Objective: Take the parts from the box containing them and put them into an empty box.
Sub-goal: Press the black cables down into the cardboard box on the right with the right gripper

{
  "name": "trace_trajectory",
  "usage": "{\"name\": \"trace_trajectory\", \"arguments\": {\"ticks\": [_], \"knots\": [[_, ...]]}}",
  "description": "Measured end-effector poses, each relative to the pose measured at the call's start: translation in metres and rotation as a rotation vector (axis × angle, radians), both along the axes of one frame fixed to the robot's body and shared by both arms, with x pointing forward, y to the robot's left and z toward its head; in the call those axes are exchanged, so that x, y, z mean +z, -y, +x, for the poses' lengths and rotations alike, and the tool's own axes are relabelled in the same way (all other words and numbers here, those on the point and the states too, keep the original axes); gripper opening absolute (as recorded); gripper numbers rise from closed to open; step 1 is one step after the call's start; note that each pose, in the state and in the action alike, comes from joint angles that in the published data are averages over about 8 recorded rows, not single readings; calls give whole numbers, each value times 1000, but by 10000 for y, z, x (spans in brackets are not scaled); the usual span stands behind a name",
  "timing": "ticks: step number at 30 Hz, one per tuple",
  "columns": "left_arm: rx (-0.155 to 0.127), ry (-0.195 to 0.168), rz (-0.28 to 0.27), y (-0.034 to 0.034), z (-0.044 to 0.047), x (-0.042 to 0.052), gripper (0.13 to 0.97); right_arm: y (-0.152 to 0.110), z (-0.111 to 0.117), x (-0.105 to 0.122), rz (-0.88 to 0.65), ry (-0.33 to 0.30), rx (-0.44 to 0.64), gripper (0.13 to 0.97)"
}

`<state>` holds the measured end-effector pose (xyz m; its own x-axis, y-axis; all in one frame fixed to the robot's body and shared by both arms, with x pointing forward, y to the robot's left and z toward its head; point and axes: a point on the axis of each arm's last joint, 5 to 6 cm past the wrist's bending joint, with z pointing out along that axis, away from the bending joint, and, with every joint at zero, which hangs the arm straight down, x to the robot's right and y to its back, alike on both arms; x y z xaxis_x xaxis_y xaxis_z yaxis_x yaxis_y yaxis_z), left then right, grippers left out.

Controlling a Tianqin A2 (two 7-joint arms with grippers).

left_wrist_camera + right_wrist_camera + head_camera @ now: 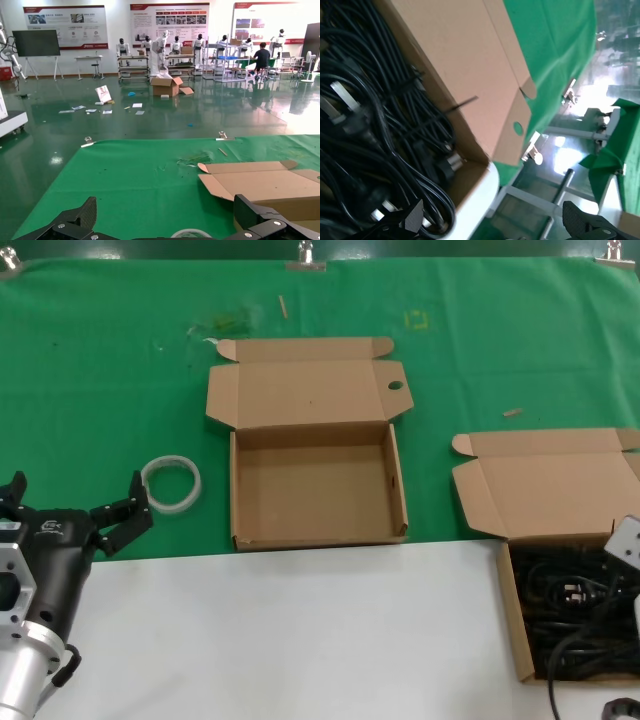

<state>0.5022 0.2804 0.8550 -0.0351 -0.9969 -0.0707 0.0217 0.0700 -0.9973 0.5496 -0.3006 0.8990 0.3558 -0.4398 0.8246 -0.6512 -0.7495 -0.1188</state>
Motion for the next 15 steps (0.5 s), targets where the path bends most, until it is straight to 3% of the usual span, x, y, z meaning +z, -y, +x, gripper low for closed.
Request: {"name": "trace_trajectory", "arguments": {"ticks": [7, 15], "knots": [[0, 0, 0, 0, 0, 0, 966, 65, -139, 97, -27, 1, -6, 966], [0, 0, 0, 0, 0, 0, 966, 93, -221, 17, -22, -18, -13, 966]]}}
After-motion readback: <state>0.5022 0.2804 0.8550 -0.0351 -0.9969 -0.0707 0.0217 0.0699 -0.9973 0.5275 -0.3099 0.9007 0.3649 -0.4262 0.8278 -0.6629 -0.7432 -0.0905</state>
